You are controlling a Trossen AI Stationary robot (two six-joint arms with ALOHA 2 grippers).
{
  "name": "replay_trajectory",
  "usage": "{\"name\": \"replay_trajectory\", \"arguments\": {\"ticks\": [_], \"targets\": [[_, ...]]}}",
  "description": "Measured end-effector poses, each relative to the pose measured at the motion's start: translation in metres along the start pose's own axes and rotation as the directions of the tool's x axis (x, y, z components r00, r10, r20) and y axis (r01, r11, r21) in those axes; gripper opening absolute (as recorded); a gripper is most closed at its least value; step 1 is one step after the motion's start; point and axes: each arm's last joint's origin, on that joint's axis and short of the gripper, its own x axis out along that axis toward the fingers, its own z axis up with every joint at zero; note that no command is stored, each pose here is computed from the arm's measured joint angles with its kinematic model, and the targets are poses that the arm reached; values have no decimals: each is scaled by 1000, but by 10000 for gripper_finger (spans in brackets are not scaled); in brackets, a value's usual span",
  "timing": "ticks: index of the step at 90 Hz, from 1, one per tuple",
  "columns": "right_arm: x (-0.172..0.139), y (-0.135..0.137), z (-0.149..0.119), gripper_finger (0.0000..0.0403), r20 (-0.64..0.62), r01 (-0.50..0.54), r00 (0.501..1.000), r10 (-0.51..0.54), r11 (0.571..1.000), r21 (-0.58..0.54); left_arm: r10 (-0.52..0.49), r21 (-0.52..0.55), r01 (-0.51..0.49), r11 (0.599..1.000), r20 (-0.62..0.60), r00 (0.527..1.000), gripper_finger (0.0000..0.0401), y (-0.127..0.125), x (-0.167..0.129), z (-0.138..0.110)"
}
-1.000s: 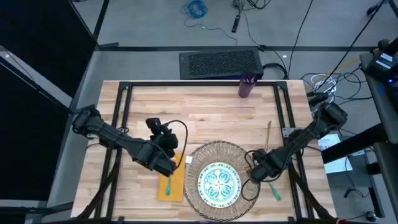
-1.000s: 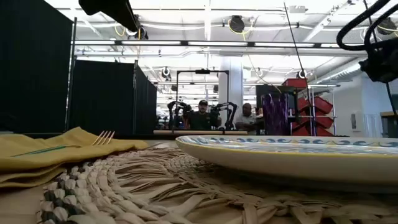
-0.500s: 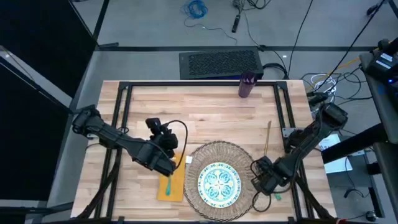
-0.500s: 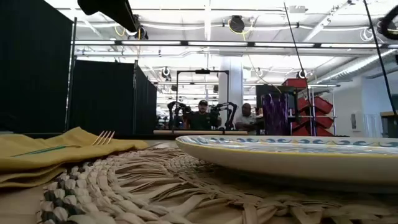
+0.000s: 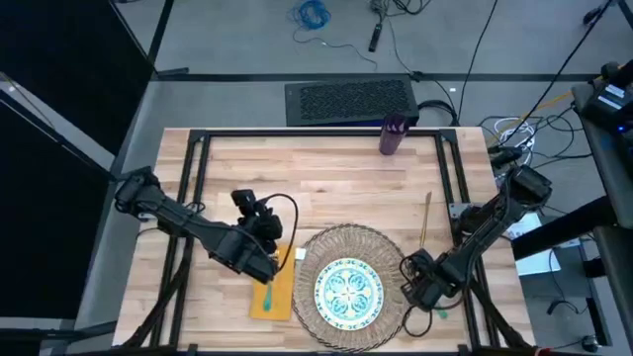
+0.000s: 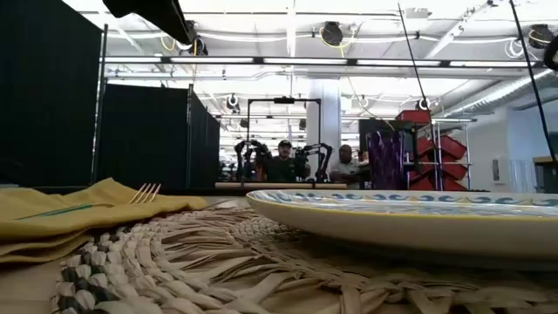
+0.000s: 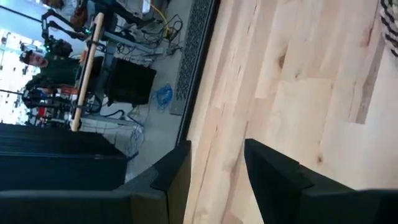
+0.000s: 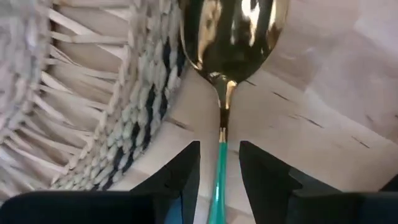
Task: Set table place
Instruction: Move the green spoon to the right of the brown placemat
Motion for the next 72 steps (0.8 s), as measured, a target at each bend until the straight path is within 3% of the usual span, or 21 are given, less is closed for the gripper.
{"name": "replay_trajectory", "arguments": {"ticks": [20,44,72], "targets": [[7,-1,1,91,-19,-32,999,33,999,25,15,10,-16,1000,18,1000,136,0,-1,0],[8,1,0,8,-24,-52,998,53,998,31,21,34,-22,999,23,1000,136,0,-1,0],[8,1,-2,3,-29,-65,997,67,995,82,22,37,-23,999,22,1000,136,0,-1,0]]}}
